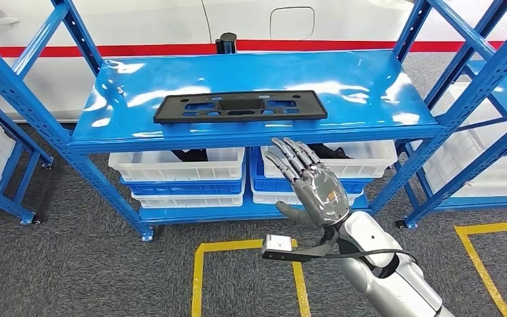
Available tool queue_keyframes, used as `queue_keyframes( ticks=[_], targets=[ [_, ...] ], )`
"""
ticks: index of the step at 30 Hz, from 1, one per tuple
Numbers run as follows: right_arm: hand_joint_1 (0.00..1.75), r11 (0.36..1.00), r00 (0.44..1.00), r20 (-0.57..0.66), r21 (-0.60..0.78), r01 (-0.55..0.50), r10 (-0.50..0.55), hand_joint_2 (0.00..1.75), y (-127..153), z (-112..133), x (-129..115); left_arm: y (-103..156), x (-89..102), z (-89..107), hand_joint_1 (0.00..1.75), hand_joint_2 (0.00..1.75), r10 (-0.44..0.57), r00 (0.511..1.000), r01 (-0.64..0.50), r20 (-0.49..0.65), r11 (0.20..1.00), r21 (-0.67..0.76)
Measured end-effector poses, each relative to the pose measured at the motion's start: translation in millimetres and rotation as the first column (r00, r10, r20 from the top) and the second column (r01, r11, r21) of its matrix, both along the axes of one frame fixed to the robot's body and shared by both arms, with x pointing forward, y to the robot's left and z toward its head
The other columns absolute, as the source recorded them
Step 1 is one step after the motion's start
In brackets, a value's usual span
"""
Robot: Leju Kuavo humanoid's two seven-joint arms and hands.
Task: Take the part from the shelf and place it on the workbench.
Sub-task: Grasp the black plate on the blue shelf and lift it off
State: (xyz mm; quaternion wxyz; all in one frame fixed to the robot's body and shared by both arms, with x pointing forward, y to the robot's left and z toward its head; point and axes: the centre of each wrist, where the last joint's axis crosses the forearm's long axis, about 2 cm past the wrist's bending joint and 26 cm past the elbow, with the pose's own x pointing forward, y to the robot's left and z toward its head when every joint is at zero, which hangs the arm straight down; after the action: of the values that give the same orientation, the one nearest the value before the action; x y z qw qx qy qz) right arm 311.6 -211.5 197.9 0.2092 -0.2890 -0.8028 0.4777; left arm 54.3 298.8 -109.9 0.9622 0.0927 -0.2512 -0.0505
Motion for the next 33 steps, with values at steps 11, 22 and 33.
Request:
queue_keyframes(
  ticks=[11,22,33],
  targets=[
    [0.0,1.0,1.0,0.006,-0.006,0.001,-0.001,1.75,-0.9,-1.0,-1.8,0.6,-0.1,0.0,0.0,0.0,-0.001,1.0,0.001,0.002,1.0,-0.005],
    [0.0,0.99,0.989,-0.019,-0.004,-0.144,0.144,1.75,16.9,-4.1,-8.7,2.0,0.5,0.0,0.0,0.0,-0.015,1.0,0.015,-0.006,1.0,-0.007],
    [0.0,0.975,0.976,-0.016,-0.027,-0.219,0.219,1.75,38.0,2.0,-11.0,-2.1,2.3,0.2,0.0,0.0,-0.016,1.0,0.016,-0.002,1.0,-0.014]
  ],
)
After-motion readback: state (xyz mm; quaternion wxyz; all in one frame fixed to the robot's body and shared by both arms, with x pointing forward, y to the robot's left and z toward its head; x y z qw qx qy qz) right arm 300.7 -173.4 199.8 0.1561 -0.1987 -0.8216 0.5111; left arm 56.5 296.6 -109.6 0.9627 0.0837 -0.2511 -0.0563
